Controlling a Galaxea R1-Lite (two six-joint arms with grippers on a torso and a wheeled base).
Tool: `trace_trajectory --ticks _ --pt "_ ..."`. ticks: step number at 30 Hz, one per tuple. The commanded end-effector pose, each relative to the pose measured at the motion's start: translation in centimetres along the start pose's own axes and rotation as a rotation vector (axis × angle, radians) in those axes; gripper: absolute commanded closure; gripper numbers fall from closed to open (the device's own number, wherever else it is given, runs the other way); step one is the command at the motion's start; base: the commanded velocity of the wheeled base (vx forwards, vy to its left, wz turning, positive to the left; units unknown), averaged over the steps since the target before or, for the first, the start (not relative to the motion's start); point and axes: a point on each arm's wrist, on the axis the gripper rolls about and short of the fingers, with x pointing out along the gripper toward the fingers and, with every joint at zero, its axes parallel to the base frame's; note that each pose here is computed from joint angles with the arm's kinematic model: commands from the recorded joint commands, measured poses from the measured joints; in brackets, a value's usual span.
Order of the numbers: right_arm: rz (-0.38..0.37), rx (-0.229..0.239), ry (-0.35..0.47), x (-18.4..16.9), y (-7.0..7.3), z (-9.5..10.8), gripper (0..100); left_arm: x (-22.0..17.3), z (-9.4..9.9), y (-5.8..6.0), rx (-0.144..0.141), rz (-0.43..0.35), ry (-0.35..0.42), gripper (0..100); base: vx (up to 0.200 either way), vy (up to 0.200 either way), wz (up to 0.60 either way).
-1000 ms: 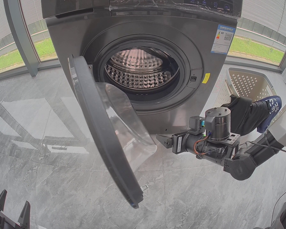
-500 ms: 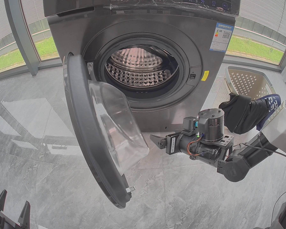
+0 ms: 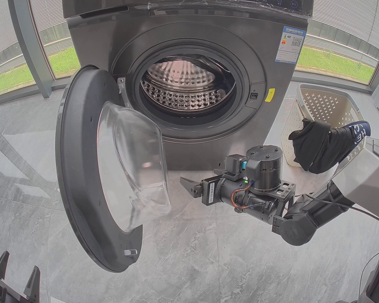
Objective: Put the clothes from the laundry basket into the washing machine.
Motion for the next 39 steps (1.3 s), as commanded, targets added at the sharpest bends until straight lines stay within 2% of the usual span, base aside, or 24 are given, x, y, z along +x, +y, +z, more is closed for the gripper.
trace_trajectory --ticks 1,5,10,11,15,19,27,33,36,39 --pt "-0.014 0.003 -0.008 1.1 -0.7 0.0 0 0.0 -0.5 0.0 -0.001 0.001 0.005 0 0.0 0.0 0.0" --pt "-0.009 0.0 0.003 2.5 -0.8 -0.9 0 0.0 -0.5 0.0 -0.001 0.001 0.005 0 0.0 0.0 0.0" --pt "0.011 -0.002 0.012 3.8 0.0 -2.3 0 0.0 -0.5 0.0 -0.001 0.001 0.005 0 0.0 0.0 0.0" --pt "0.032 -0.005 -0.013 4.4 0.7 -2.5 0 0.0 -0.5 0.0 -0.001 0.001 0.005 0 0.0 0.0 0.0" --pt "0.064 -0.006 -0.04 5.3 2.0 -2.5 0 0.0 -0.5 0.0 -0.001 0.001 0.005 0 0.0 0.0 0.0" --pt "0.08 -0.008 -0.051 5.5 2.9 -2.6 0 0.0 -0.5 0.0 -0.001 0.001 0.005 0 0.0 0.0 0.0" --pt "0.08 0.005 -0.09 5.9 2.7 -1.6 0 0.0 -0.5 0.0 -0.001 0.001 0.005 0 0.0 0.0 0.0" --pt "0.09 0.001 -0.083 6.5 3.2 -2.2 0 0.0 -0.5 0.0 -0.001 0.001 0.005 0 0.0 0.0 0.0" --pt "0.131 -0.006 -0.066 6.9 5.1 -3.2 0 0.0 -0.5 0.0 -0.001 0.001 0.005 0 0.0 0.0 0.0" --pt "0.155 -0.008 -0.065 7.8 6.2 -4.0 0 0.0 -0.5 0.0 -0.001 0.001 0.005 0 0.0 0.0 0.0"
